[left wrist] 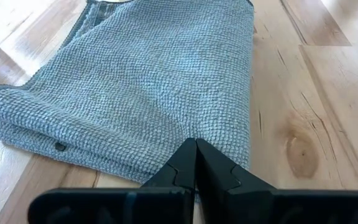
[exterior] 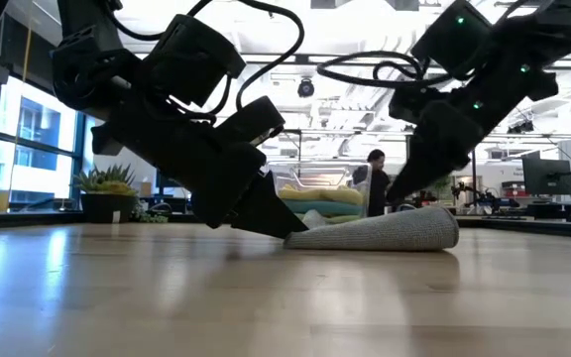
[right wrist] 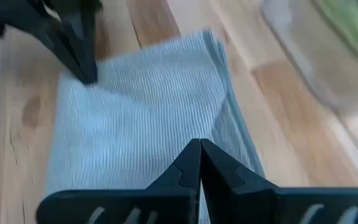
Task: Fold microfiber towels
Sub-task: Fold the gray microfiber cloth
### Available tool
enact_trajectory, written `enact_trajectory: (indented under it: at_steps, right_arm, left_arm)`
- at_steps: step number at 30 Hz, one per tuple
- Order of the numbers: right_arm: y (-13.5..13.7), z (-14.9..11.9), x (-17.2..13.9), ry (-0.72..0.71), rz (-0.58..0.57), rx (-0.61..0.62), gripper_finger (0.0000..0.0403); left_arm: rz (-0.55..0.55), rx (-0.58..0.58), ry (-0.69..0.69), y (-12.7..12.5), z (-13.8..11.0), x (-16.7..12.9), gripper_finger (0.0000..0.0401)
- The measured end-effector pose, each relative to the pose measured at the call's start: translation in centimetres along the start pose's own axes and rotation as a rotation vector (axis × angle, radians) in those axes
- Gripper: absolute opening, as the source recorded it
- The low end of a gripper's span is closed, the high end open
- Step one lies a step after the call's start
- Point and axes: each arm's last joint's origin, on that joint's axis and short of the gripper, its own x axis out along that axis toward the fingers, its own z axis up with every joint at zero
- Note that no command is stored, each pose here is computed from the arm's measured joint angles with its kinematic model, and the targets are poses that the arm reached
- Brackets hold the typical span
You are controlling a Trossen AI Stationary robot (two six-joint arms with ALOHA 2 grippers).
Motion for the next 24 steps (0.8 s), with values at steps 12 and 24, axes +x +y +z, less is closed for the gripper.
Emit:
enact_trajectory:
  at_steps: [12, 24]
  right_arm:
    - [-0.7, -2.1, 2.0, 0.151, -0.07, 0.069, 0.0]
    - [-1.3, -2.4, 1.2, 0.169, -0.217, 0.166, 0.0]
  left_arm:
    - [-0.002, 0.0, 0.001, 0.0, 0.0, 0.0, 0.0]
    - [-0.003, 0.009, 0.004, 0.0, -0.1, 0.0, 0.0]
